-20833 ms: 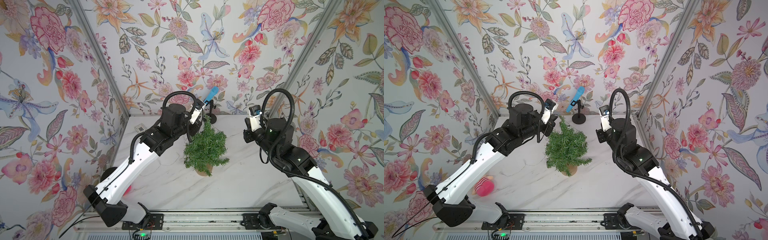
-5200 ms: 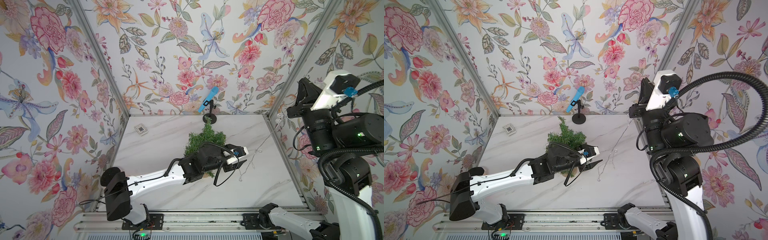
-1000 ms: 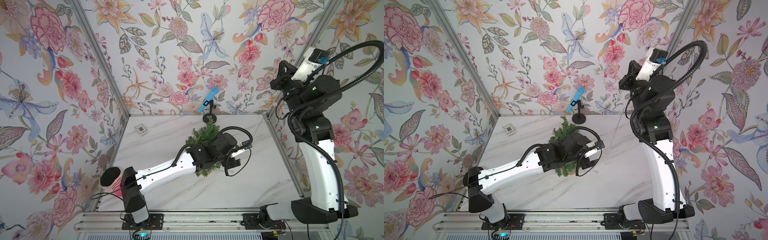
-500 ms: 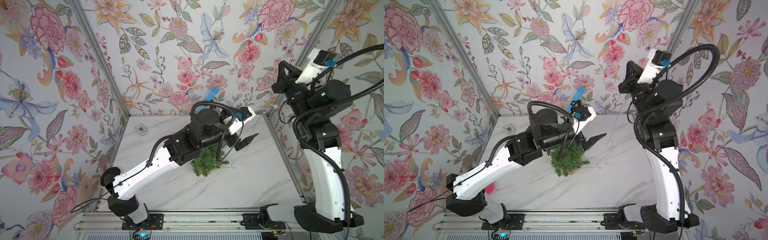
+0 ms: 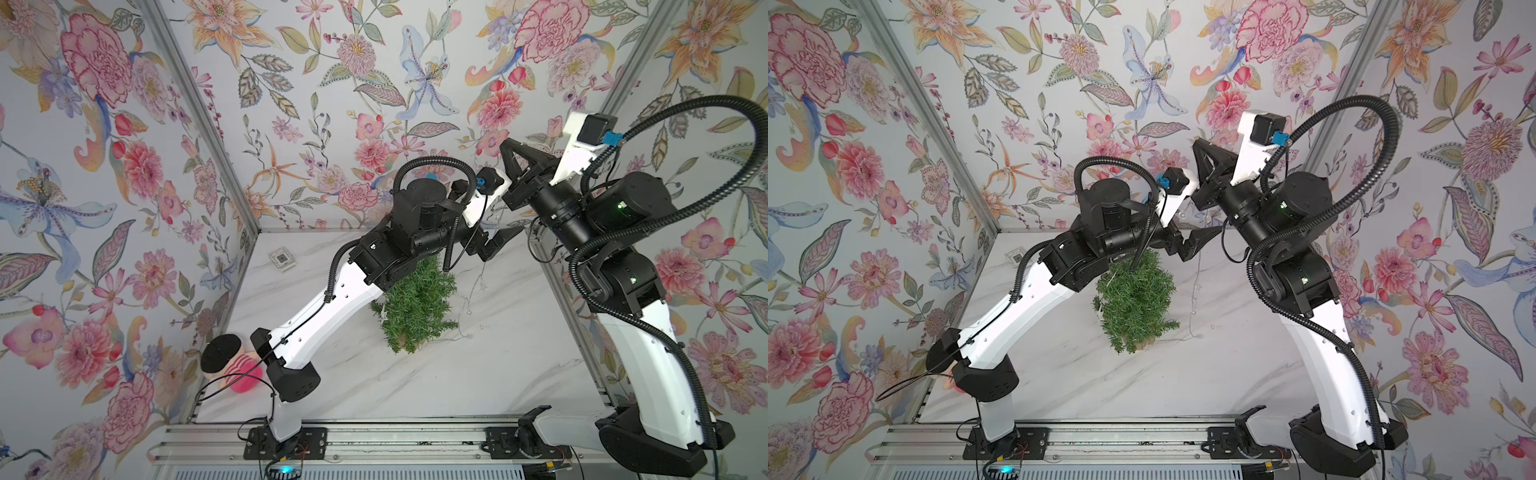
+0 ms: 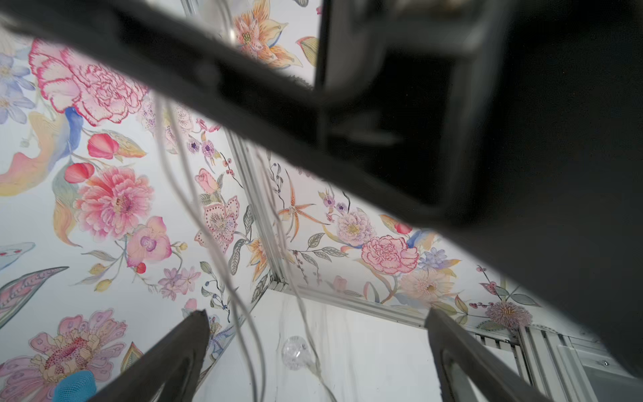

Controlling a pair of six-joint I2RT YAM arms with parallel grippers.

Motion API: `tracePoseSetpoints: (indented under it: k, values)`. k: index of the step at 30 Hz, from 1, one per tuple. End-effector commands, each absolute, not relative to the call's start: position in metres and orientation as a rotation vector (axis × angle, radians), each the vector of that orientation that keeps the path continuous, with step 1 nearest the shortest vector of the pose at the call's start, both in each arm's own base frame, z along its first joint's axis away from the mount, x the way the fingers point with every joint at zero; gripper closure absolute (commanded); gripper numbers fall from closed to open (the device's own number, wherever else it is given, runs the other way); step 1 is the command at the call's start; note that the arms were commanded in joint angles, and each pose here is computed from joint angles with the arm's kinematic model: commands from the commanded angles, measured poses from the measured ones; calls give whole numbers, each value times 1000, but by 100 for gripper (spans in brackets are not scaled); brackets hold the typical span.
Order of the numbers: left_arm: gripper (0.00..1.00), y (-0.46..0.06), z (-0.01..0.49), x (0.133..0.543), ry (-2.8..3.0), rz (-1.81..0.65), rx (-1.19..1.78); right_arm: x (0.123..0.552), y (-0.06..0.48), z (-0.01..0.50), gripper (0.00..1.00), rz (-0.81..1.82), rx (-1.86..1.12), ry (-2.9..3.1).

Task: Wrap string light around the christmas tree
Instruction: Wrap the light string around the Christmas tree.

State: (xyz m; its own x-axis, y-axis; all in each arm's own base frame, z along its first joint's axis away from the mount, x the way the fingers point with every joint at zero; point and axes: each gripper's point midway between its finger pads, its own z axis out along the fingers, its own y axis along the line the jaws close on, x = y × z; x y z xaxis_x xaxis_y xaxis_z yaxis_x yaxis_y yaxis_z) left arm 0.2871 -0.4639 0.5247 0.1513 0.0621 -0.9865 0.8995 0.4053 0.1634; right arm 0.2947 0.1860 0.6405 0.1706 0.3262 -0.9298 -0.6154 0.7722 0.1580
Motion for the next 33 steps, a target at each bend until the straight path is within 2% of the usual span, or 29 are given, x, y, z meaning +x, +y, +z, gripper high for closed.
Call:
tracePoseSetpoints:
  k: [1,4,7,12,20,23,30,33]
  values:
    - [5,-463,536,283,1260,-795,977,283,193,647,100,693,-307,1190]
    - [21,-466,534,283,1260,-808,980,279,199,646,100,696,-323,1190]
    - [42,-466,535,283,1257,-815,975,280,196,642,100,674,-306,1197]
    - [58,-465,534,284,1262,-821,972,278,188,641,100,659,-273,1192]
    - [99,-464,526,287,1268,-831,977,268,171,637,100,629,-237,1192]
    - [100,-461,532,291,1262,-846,949,260,164,635,99,632,-224,1189]
    - [100,-456,542,297,1245,-878,912,239,143,619,72,644,-173,1198]
    - [100,-454,548,300,1237,-878,880,231,136,607,55,642,-160,1219]
